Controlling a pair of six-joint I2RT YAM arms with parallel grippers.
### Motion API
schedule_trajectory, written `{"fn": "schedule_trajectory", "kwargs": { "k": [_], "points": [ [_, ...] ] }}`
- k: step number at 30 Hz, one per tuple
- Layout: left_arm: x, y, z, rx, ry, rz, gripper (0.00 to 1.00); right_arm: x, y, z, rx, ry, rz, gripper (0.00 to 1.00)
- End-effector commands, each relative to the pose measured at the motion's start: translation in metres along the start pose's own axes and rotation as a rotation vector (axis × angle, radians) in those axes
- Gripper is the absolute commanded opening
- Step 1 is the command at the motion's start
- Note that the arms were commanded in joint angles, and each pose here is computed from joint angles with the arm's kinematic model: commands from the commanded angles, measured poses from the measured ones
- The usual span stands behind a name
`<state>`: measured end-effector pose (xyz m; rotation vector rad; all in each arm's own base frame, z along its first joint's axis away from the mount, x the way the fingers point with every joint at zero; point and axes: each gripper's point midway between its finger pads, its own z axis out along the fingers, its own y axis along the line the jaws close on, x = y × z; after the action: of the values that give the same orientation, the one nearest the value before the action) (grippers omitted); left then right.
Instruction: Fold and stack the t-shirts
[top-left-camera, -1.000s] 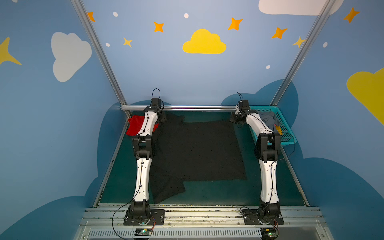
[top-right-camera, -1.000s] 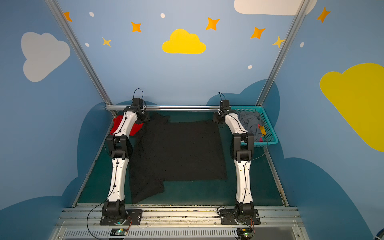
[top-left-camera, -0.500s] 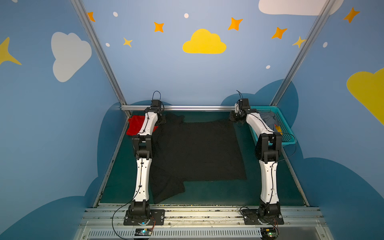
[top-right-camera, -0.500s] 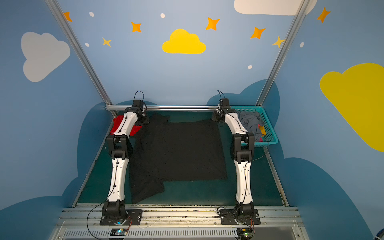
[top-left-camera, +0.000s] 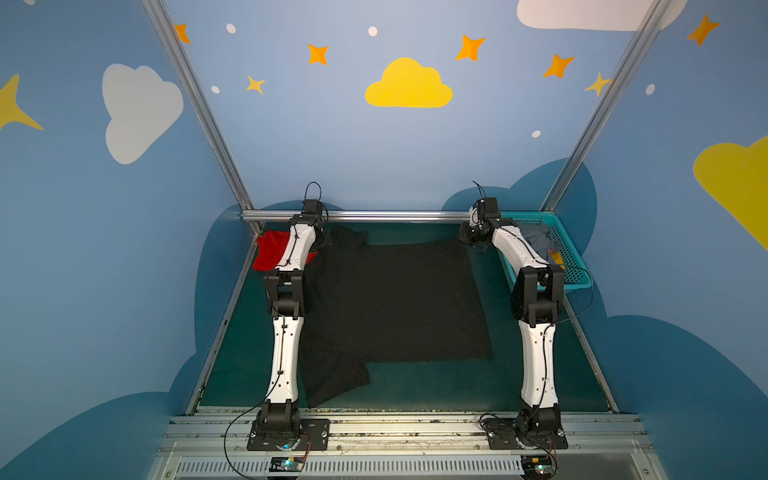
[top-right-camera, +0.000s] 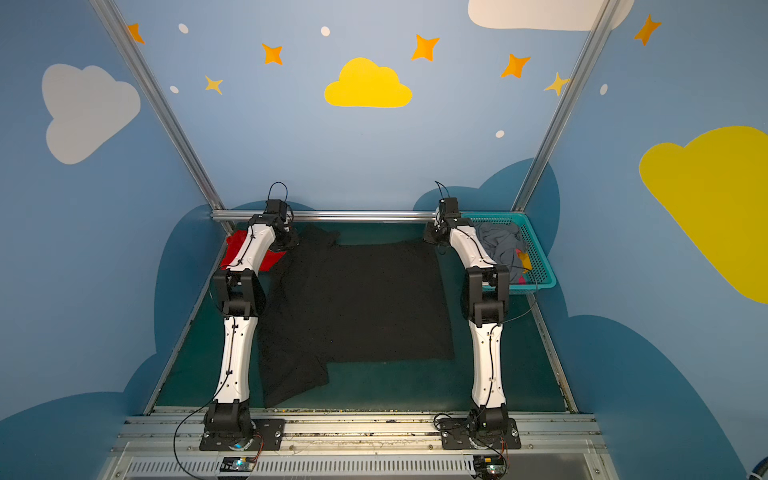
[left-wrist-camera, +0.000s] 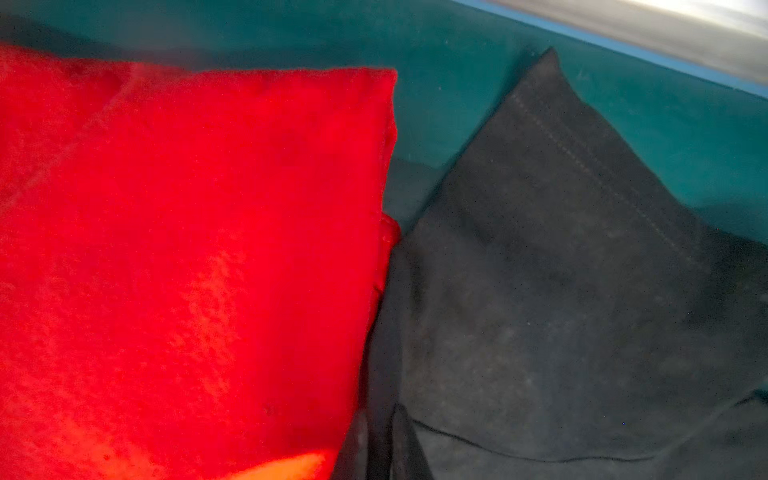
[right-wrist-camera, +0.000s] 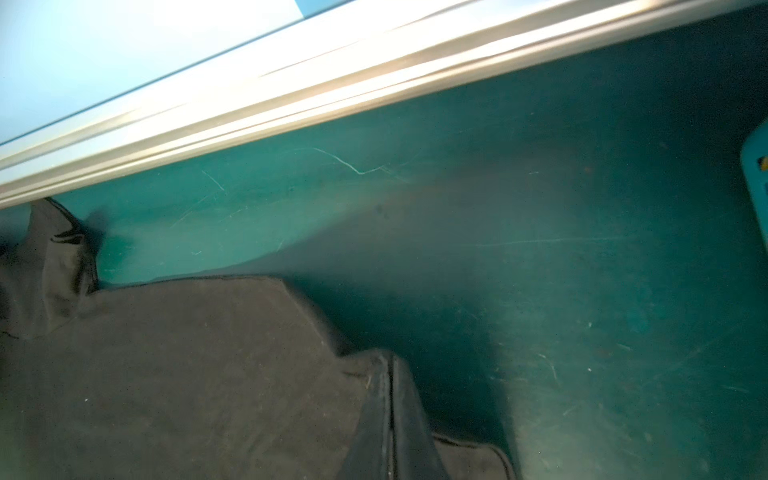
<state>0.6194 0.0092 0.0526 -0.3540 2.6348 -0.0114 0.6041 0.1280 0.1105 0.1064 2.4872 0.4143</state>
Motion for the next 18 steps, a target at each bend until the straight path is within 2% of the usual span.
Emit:
{"fn": "schedule_trajectory", "kwargs": {
  "k": [1,11,18],
  "points": [
    [-0.002,0.001,-0.011,0.003,0.001,-0.004,0.07,-0.015,0.014,-0.028,-0.03,-0.046,-0.027,0.0],
    [-0.002,0.004,-0.035,-0.003,-0.002,0.027,0.05,-0.007,0.019,-0.039,-0.057,-0.038,-0.05,0.0],
    [0.003,0.014,-0.047,-0.041,-0.032,0.026,0.05,0.006,0.011,-0.05,-0.029,-0.016,-0.055,0.0]
  ]
}}
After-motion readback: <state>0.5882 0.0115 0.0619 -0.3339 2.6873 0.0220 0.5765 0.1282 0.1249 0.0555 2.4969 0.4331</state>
